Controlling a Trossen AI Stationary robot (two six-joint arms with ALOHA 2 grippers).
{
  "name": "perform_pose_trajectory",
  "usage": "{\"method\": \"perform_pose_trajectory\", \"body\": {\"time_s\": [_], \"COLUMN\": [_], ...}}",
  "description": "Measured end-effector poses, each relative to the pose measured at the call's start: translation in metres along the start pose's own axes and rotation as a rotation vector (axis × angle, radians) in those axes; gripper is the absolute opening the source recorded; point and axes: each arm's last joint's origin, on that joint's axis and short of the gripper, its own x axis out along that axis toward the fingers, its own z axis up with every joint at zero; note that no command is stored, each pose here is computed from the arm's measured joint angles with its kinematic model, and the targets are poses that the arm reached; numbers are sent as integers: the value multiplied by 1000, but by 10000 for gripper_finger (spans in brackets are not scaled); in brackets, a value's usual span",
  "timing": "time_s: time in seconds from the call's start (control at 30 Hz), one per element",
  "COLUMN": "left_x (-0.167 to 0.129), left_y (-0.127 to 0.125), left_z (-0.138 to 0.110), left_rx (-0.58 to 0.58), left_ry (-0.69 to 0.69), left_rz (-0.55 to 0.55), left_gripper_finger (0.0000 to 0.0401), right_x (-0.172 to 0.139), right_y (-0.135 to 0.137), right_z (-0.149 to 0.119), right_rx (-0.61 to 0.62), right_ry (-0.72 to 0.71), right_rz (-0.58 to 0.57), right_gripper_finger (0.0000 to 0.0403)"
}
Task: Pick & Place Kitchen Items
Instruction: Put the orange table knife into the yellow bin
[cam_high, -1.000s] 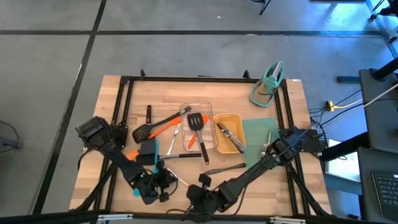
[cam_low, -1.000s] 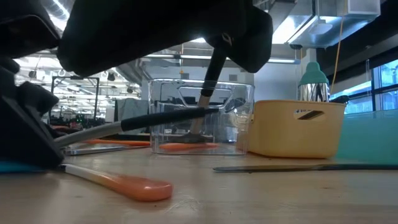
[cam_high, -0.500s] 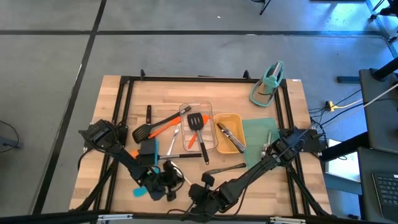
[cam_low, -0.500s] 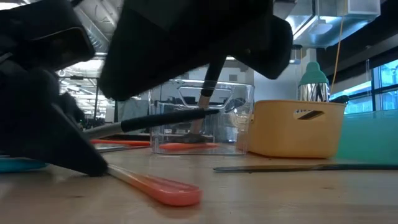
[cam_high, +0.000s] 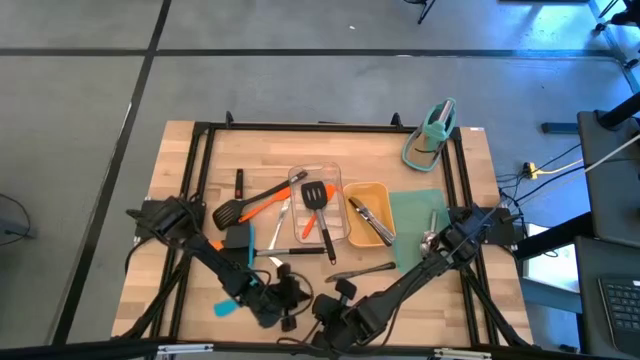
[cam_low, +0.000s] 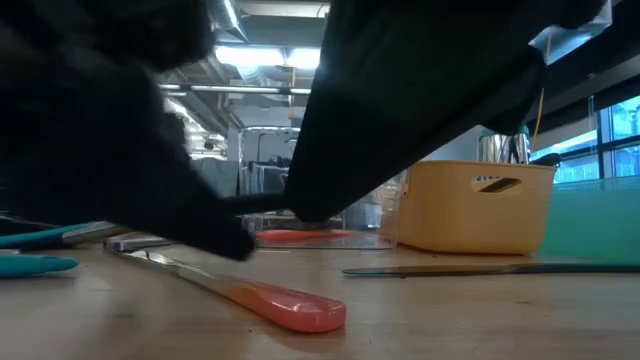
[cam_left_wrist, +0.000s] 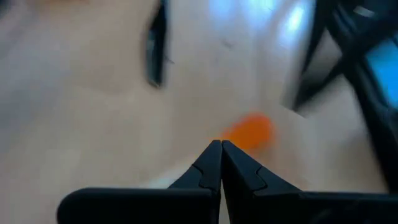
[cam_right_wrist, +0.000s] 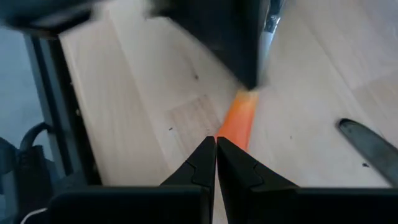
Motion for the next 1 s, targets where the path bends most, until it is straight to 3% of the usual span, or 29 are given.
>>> {"method": "perform_pose_trajectory", "body": {"time_s": [0.2, 0.4, 0.57, 0.67, 0.8, 1.0], "left_x": [18, 12, 0, -8, -15, -17], "left_y": [-2, -18, -35, -44, -54, -54], "left_z": [-3, -8, 12, 6, 4, -6], "left_rx": [-40, 172, 265, 325, 293, 294], "left_ry": [40, -75, -204, -177, -97, -31], "left_rz": [-41, 85, 150, 92, -91, -104], "left_gripper_finger": [2, 2, 2, 2, 2, 2], "right_x": [-8, -17, -18, -20, -22, -25], "right_y": [6, 11, 13, 14, 16, 19], "right_z": [-8, -15, -17, -18, -23, -28], "right_rx": [-27, -33, -38, -42, -40, -37], "right_ry": [5, -32, -41, -43, -42, -40], "right_rz": [3, -14, -15, -14, -7, 2], "right_gripper_finger": [19, 19, 19, 19, 19, 19]}}
